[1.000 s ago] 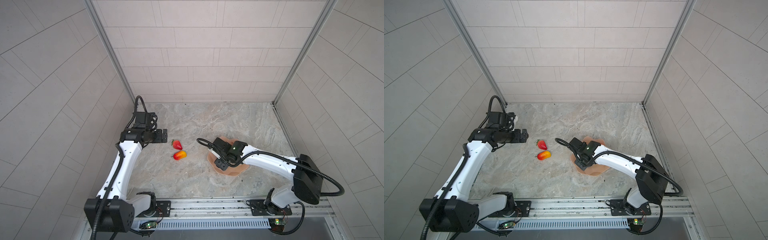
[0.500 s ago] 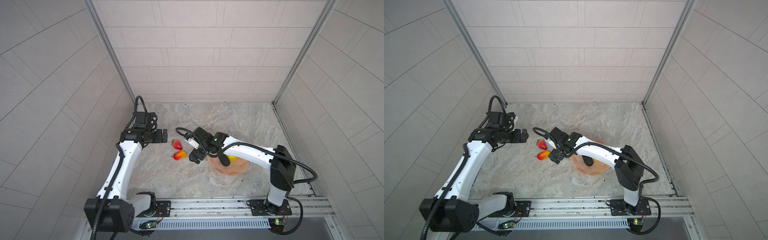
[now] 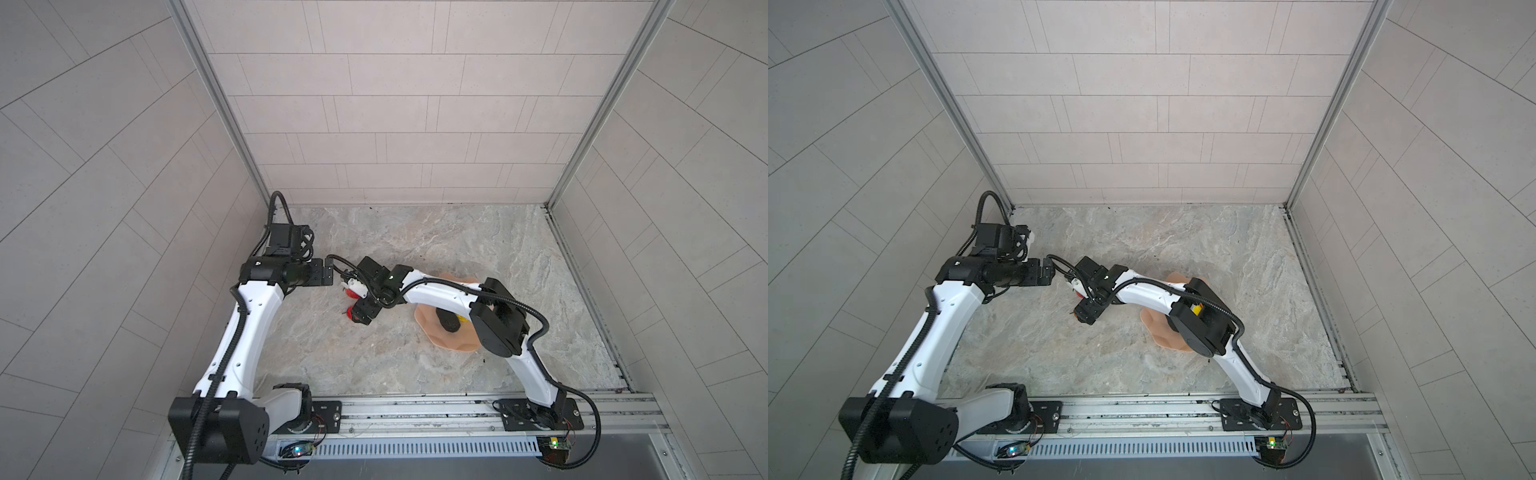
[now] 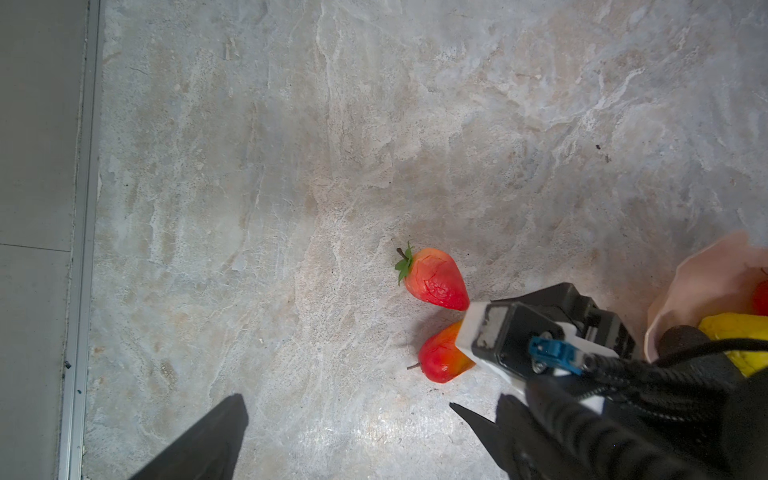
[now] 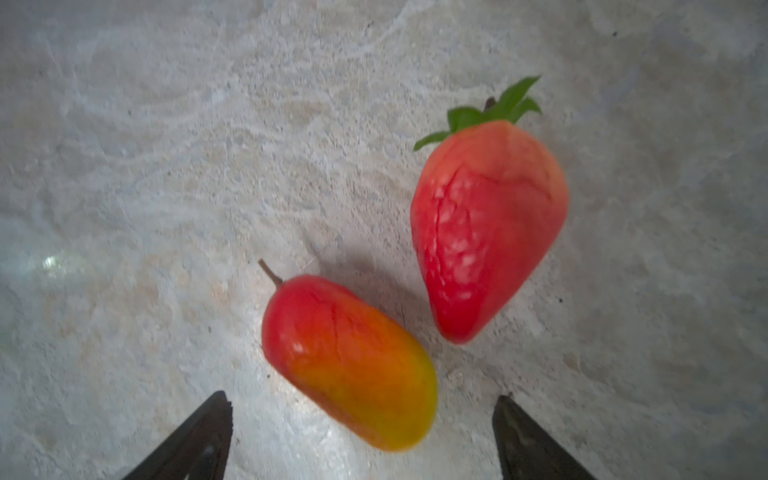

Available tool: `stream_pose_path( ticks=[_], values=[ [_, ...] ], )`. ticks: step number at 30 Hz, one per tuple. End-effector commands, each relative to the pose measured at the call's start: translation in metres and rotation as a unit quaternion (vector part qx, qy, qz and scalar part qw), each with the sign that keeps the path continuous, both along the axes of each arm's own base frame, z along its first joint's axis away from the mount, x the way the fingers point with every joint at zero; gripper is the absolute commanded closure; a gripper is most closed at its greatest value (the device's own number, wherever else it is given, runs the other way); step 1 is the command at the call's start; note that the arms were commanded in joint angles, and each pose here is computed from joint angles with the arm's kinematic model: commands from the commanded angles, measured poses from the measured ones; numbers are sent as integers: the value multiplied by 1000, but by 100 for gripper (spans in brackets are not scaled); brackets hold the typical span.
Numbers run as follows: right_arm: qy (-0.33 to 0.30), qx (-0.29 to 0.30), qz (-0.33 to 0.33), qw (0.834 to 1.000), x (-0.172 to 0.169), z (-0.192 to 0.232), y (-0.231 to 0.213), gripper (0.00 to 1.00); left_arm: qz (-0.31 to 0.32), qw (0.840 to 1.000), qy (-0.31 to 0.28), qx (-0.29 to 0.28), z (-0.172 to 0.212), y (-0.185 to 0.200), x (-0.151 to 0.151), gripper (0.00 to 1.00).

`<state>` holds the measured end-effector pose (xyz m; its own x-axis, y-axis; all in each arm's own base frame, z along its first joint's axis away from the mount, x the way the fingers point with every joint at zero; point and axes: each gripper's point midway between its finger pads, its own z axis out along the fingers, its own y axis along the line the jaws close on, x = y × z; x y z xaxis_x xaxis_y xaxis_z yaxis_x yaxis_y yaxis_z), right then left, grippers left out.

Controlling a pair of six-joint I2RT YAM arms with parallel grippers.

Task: Place and organize the fake fruits in the fruit bowl
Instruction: 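Reach the right gripper to the remaining mango and grasp it, then carry the mango into the bowl and release it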

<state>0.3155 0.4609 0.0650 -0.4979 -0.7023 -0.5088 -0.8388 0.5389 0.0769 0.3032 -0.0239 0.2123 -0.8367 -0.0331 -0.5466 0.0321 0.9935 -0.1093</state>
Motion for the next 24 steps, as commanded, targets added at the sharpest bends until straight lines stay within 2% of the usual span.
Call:
stream_pose_path(
  ticks=[1,6,9,12,14,19,24],
  values=[
    [14,4,14,1000,-8,-9,12,20,-3,1000,-8,3,6,0,-1,0],
    [22,-6,16,1000,-12,-18,12,30,-3,1000,-7,4,5,0,-2,0],
    [26,-11,15,999,-16,-20,8,46,-4,1000,-7,3,6,0,-2,0],
    [24,-17,12,999,-19,-16,1,68,-3,1000,-7,3,5,0,-2,0],
    [19,-17,11,1000,-22,-9,-6,73,-4,1000,-7,3,5,0,-2,0],
    [7,-17,11,1000,-36,21,-31,77,-4,1000,-7,2,5,0,-2,0],
    [-23,-22,-6,999,-52,58,-77,78,-5,1000,-8,1,6,-1,-1,0]
  ],
)
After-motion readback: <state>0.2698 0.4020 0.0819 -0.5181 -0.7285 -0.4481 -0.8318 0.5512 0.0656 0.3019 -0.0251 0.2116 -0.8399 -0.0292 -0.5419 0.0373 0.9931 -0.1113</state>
